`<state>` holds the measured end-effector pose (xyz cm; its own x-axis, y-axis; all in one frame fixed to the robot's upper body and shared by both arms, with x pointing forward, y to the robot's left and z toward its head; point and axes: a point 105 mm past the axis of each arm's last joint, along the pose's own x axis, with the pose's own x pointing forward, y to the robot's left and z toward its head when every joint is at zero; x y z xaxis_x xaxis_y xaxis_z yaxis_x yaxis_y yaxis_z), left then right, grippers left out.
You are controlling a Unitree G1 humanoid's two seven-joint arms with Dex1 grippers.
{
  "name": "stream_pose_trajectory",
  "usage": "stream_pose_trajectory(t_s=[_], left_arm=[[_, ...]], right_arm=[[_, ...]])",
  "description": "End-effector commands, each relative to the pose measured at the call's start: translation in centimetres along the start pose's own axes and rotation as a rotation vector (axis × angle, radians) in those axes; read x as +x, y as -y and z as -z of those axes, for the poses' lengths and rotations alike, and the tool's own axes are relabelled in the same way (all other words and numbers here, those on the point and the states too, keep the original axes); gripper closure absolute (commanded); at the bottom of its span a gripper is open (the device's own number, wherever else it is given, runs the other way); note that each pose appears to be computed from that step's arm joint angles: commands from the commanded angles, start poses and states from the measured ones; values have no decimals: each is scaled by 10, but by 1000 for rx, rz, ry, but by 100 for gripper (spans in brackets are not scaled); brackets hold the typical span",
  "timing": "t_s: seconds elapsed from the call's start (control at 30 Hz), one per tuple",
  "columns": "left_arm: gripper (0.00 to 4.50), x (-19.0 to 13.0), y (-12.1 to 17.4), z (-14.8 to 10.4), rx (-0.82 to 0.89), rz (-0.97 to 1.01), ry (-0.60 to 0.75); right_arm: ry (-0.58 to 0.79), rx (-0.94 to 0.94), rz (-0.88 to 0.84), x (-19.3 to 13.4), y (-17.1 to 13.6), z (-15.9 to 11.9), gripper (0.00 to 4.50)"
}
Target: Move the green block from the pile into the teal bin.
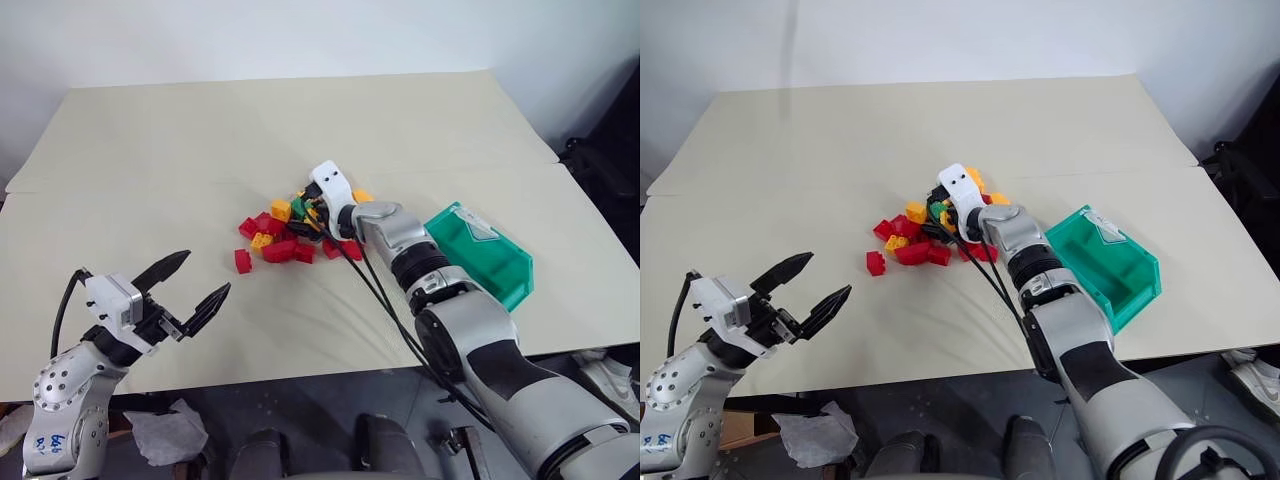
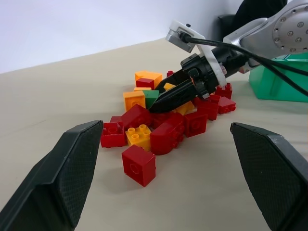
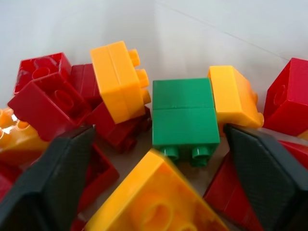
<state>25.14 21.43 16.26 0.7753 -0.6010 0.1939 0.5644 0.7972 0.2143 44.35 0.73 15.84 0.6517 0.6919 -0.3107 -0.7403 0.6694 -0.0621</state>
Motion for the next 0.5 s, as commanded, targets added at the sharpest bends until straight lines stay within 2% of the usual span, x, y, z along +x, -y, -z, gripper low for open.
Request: stream_pose_trajectory(t_s=[0.03, 0.2, 0.5], left_arm=[[0, 1, 2, -9, 43, 10, 24], [0, 2, 2, -9, 43, 9, 27], [0, 4, 2, -8, 38, 8, 32]], right_arm=[[51, -27, 8, 0, 0, -17, 132], [60, -45, 6, -2, 1, -20, 298], [67, -73, -15, -14, 13, -25, 298]])
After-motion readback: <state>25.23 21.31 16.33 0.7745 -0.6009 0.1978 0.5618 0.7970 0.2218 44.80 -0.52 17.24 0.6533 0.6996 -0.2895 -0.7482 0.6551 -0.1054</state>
